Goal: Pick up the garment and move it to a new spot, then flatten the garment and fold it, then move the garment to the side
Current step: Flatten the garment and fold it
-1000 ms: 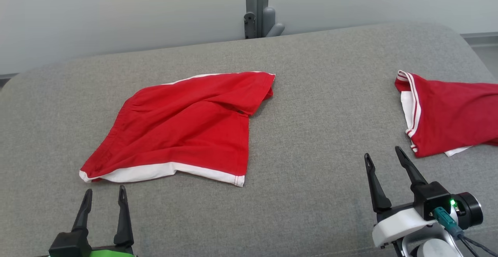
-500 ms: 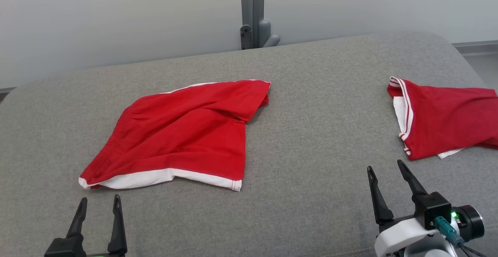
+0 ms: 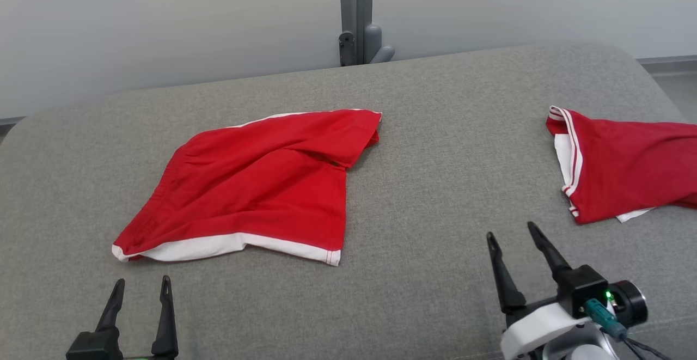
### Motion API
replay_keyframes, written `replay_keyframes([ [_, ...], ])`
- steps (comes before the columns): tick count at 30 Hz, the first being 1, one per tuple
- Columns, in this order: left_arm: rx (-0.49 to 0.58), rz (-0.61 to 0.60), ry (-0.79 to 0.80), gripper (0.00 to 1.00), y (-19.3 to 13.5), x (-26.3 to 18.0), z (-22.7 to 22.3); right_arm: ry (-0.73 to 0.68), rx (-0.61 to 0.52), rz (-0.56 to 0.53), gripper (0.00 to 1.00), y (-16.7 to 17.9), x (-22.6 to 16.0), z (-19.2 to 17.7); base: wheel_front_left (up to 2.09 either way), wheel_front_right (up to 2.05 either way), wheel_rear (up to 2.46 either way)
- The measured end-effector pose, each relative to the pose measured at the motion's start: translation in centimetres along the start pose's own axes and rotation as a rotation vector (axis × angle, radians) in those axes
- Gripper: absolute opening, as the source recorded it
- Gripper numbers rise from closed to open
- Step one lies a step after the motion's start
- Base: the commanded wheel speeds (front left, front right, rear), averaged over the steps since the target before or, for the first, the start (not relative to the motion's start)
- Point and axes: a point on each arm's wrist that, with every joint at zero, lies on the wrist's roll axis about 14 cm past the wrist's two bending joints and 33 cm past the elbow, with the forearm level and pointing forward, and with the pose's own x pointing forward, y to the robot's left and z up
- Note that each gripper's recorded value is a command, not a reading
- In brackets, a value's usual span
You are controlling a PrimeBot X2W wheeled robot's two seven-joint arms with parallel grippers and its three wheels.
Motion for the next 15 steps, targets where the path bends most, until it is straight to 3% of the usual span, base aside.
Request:
replay_keyframes([
  [6,0.085,-0.042,-0.004,1.00,1.0,3.1,0.7,0.014,0.036,0.194,1.00,6.1,2.8,-0.4,0.00,0.00,0.00],
  [15,0.167,-0.103,0.065,1.00,2.4,9.1,-0.8,0.181,0.060,0.509,1.00,14.8,5.4,-5.6,0.00,0.00,0.00],
])
